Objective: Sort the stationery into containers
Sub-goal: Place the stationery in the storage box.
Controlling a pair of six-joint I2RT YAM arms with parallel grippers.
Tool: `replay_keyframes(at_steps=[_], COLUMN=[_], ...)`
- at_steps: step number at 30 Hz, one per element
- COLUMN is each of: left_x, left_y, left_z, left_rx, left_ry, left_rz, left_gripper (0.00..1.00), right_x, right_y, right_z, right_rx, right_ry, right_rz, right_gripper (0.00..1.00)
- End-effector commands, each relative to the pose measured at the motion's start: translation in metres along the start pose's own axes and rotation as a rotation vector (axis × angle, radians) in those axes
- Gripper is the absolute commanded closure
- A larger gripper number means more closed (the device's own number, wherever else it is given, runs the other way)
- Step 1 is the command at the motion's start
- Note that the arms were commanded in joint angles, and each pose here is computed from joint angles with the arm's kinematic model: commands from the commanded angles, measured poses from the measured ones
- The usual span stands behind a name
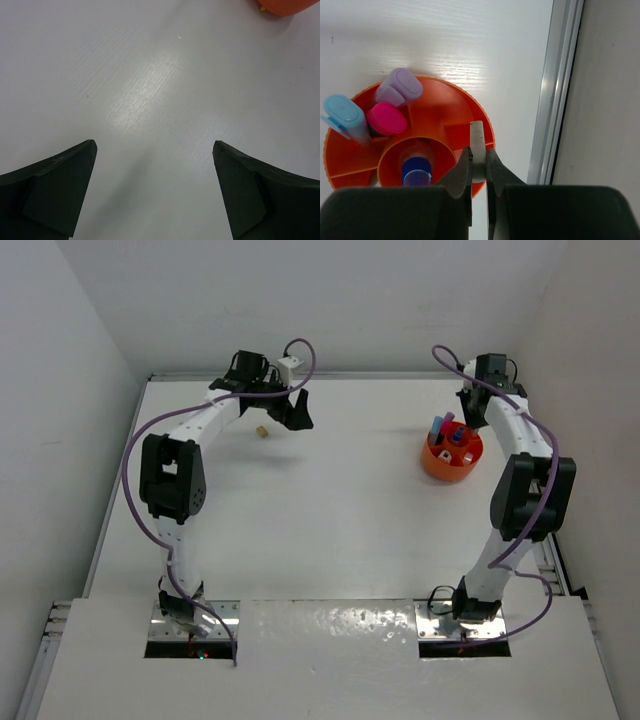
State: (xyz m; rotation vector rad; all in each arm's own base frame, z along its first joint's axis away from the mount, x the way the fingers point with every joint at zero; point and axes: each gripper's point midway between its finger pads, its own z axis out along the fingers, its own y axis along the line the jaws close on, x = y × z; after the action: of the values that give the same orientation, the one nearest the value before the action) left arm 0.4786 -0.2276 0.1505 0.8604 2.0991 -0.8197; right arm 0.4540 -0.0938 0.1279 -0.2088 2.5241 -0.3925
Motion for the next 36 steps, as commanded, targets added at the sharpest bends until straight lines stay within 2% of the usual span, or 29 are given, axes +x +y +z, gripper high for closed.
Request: replay_keyframes(at_steps=[1,3,5,6,11,19,23,24,25,26,28,29,30,32,33,35,36], left_x=[-0.013,-0.014,-0.016,-0.016,-0.013,-0.014,-0.006,0.002,0.004,0.022,0.032,0.039,0.040,0.048,0.051,0.060,0.063], left_y=[-0.002,-0.003,-0.003,-0.003,-0.003,0.002,0.045,0.075,0.087,0.108,0.122,0.132,0.138,0.143,0.146,0.149,0.148], left_z=[-0.002,-0.001,-0.001,-0.001,0.000,0.000,-0.006,-0.016,-0.025,-0.032,-0.039,-0.045,-0.046,-0.047,-0.047,-0.042,-0.039], left_rx=[-0.011,-0.008,-0.010,-0.012,-0.010,-0.029,-0.240,-0.379,-0.443,-0.532,-0.588,-0.638,-0.668,-0.720,-0.741,-0.768,-0.768], left_ry=[-0.034,-0.035,-0.039,-0.038,-0.031,-0.033,-0.028,-0.011,0.011,0.063,0.067,0.067,0.051,0.037,0.042,0.038,0.038], left_rz=[0.030,0.032,0.032,0.032,0.030,0.018,-0.170,-0.200,-0.222,-0.263,-0.318,-0.342,-0.355,-0.432,-0.454,-0.529,-0.553], left_gripper=[0.00,0.00,0.00,0.00,0.00,0.00,0.00,0.04,0.08,0.23,0.44,0.70,0.81,0.95,0.95,0.61,0.51], right_x=[-0.007,-0.006,-0.005,-0.004,-0.009,-0.021,-0.029,-0.029,-0.027,-0.025,-0.019,-0.019,-0.018,-0.015,-0.017,-0.017,-0.016], right_y=[0.000,0.002,0.002,0.003,0.001,-0.008,-0.011,-0.012,-0.013,-0.010,-0.015,-0.018,-0.019,-0.015,-0.013,0.000,-0.001], right_z=[0.004,0.007,0.007,0.007,0.002,-0.013,-0.035,-0.038,-0.042,-0.046,-0.049,-0.055,-0.058,-0.061,-0.066,-0.066,-0.068], right_rx=[-0.022,-0.034,-0.043,-0.047,-0.047,-0.027,0.005,0.023,0.048,0.058,0.133,0.165,0.189,0.227,0.232,0.223,0.225], right_ry=[-0.047,-0.039,-0.030,-0.028,-0.047,-0.088,-0.152,-0.163,-0.166,-0.178,-0.184,-0.196,-0.206,-0.214,-0.230,-0.241,-0.245], right_rz=[0.046,0.047,0.056,0.063,0.071,0.101,0.182,0.207,0.255,0.290,0.320,0.338,0.368,0.379,0.393,0.375,0.375], right_gripper=[1.00,1.00,0.95,0.86,0.68,0.62,0.56,0.54,0.54,0.55,0.54,0.54,0.53,0.53,0.52,0.52,0.51])
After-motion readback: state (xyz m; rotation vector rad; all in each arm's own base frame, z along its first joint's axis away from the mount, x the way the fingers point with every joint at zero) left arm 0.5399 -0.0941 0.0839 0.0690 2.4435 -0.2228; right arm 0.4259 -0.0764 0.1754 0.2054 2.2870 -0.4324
